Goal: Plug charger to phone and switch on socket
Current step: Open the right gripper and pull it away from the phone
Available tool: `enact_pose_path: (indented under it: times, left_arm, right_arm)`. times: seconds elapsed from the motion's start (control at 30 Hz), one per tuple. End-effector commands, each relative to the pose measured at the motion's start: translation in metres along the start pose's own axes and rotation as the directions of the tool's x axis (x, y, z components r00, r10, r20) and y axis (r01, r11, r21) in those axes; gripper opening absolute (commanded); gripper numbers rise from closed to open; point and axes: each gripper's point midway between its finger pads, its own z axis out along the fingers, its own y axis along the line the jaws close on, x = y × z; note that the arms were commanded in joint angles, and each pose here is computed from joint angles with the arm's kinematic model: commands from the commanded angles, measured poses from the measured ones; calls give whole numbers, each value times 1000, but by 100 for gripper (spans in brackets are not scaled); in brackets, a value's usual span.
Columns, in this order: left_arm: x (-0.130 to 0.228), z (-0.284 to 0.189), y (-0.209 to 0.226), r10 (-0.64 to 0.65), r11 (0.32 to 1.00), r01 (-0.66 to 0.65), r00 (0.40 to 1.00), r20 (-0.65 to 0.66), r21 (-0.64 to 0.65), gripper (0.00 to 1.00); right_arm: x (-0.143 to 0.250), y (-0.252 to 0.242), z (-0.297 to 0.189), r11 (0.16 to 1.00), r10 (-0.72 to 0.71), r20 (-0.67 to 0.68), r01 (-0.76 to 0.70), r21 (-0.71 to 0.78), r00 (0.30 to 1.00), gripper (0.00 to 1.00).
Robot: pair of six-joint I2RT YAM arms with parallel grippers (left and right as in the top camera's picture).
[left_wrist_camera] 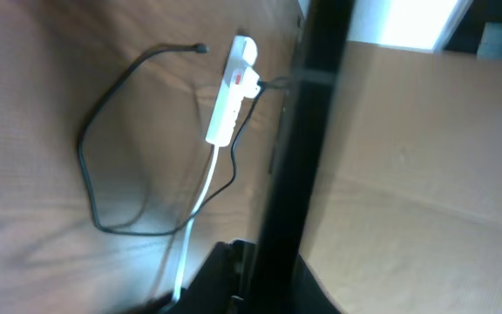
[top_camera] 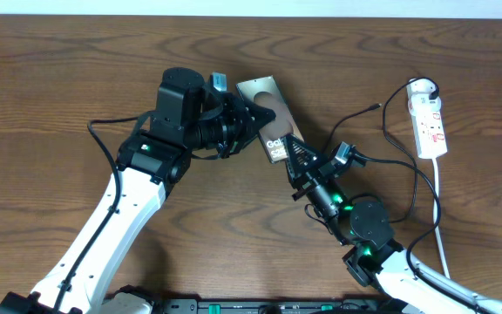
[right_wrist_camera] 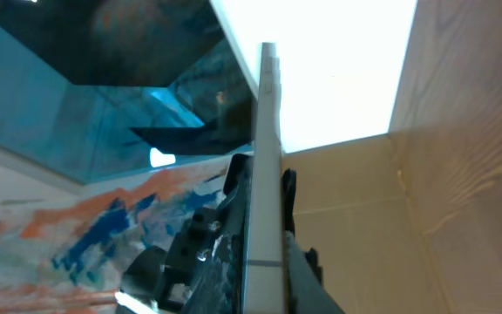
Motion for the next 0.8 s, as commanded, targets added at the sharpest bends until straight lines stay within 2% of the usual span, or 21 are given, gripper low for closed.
enact_pose_path:
  times: [0.0,0.23,0.37,0.53,0.77]
  left_arm:
    - [15,-1,-13,20,999,-17,998,-62,40,8]
    - [15,-1,-14,10,999,-8,998,-61,39,7]
    - [14,-1,-14,16,999,-14,998,-54,42,8]
    - [2,-1,-17,191,981,-191,982,16,45,7]
    - [-9,-6,-15,337,940,-339,940,49,32,7]
  right_arm:
    - [28,-11,0,983,-177,-149,183,27,973,1]
    - [28,-11,0,979,-195,-149,201,24,969,3]
    - [29,-12,0,979,-194,-154,201,26,969,18]
    - [34,-19,-2,977,-190,-192,204,54,963,35]
    - [34,-56,-8,952,-186,-243,235,194,952,45]
